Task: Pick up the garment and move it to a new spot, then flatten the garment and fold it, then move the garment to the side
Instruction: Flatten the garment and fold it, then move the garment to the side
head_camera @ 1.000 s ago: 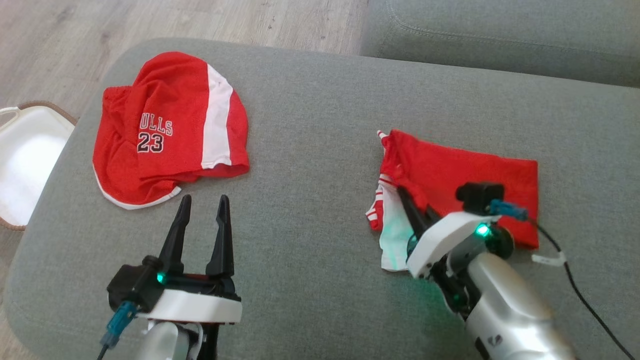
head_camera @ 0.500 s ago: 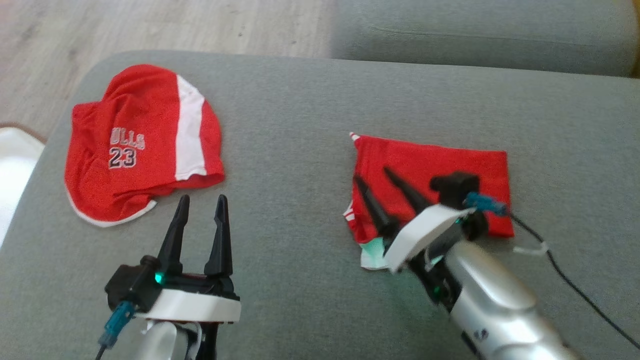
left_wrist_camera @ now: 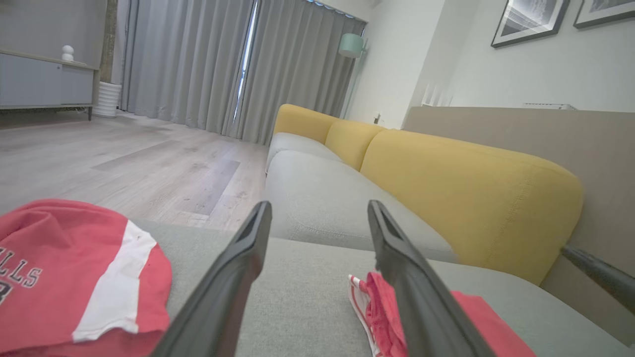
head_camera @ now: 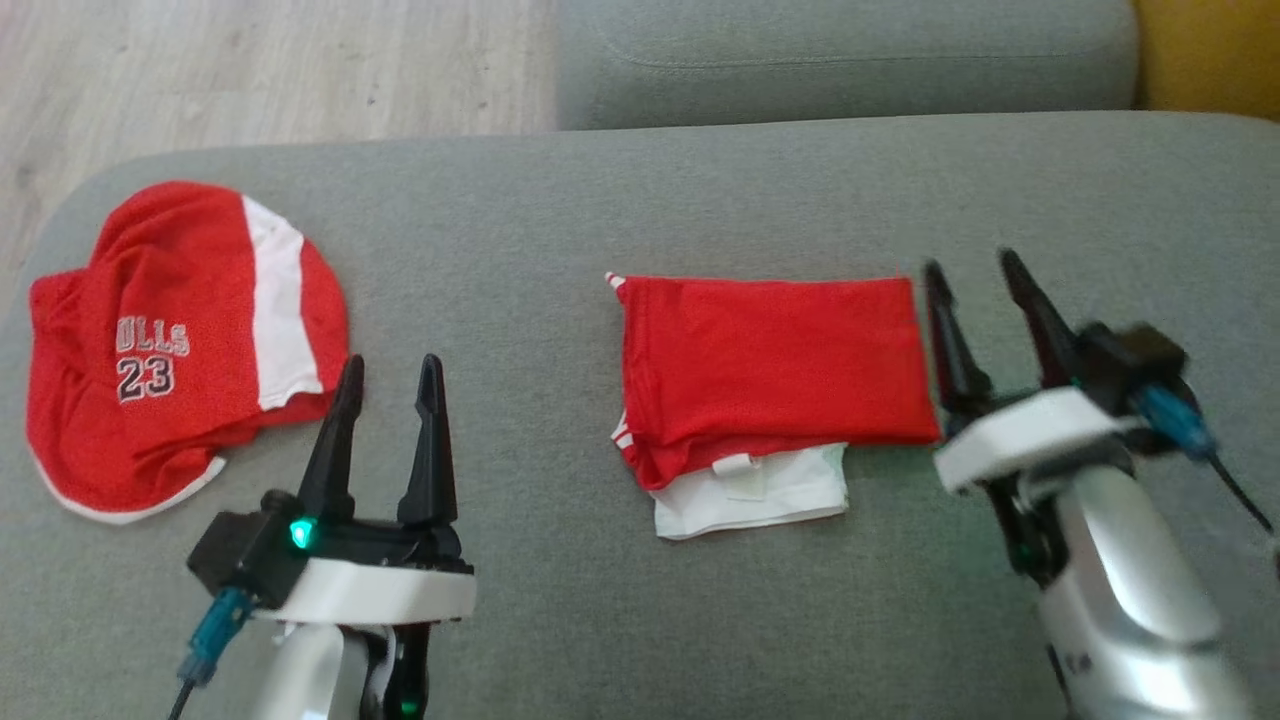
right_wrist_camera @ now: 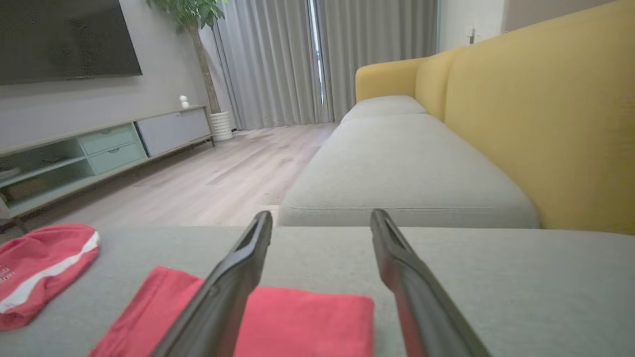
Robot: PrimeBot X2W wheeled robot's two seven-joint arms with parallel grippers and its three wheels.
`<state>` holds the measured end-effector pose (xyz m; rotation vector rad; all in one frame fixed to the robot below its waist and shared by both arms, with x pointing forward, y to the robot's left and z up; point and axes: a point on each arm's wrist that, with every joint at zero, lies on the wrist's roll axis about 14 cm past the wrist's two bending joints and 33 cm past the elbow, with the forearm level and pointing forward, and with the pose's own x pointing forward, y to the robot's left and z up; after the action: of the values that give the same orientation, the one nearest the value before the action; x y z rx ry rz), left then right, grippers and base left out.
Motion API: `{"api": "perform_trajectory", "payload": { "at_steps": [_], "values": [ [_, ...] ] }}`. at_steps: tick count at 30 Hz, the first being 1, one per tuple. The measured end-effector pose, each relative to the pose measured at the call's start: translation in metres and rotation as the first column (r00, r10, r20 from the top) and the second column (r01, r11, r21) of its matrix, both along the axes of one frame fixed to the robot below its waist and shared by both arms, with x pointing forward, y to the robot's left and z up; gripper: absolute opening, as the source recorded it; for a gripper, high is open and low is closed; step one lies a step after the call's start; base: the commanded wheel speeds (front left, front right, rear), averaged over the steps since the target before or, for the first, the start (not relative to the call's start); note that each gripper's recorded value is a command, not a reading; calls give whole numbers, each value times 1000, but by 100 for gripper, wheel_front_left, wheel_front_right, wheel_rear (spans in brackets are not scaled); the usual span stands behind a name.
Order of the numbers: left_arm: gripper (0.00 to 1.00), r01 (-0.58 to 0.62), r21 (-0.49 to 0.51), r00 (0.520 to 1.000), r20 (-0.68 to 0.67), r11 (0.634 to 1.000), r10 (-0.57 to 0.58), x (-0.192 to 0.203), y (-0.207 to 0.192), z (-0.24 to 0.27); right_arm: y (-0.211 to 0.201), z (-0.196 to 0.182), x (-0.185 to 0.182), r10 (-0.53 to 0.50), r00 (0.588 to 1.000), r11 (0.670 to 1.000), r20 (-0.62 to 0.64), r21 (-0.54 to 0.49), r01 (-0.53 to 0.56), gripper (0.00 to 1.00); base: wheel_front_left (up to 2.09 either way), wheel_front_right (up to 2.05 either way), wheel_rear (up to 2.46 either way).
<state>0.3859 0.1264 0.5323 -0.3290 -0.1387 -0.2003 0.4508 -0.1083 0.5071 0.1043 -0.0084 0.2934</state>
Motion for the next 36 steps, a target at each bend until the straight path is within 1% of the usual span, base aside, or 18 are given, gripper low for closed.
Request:
{"api": "perform_trajectory", "payload": {
  "at_steps": [3,5,11,16,22,27,33,35,36],
  "values": [
    [100,17,-2,1000,13,1000,-17,2,-6,4,-27,-5,-13,-83,997,997,3,2,83,100,0,0,0],
    [100,30,-2,999,14,1000,-29,3,-10,4,-33,-4,-20,-106,994,994,15,4,106,100,0,0,0],
    [100,41,-2,999,4,999,-41,1,-14,1,-44,-15,-42,-156,988,987,-9,26,156,100,0,0,0],
    [100,35,-3,999,-32,999,-35,-6,-12,-11,-42,-23,-52,-158,987,984,-40,72,160,100,0,0,0],
    [100,31,-2,999,-40,1000,-31,-7,-11,-14,-42,-22,-51,-161,986,983,-39,78,164,100,0,0,0],
    [100,29,-1,998,-59,1000,-29,-4,-10,-21,-45,-33,-38,-169,983,984,-68,49,173,100,0,0,0],
    [100,20,4,997,-74,1000,-19,0,-6,-26,-35,-53,-14,-145,978,988,-150,30,152,100,0,0,0],
    [100,9,7,997,-74,1000,-8,2,-2,-26,-31,-65,-10,-134,972,990,-194,24,142,100,0,0,0],
    [100,9,7,997,-74,1000,-8,2,-2,-26,-31,-65,-10,-134,972,990,-194,24,142,100,0,0,0]
  ]
}}
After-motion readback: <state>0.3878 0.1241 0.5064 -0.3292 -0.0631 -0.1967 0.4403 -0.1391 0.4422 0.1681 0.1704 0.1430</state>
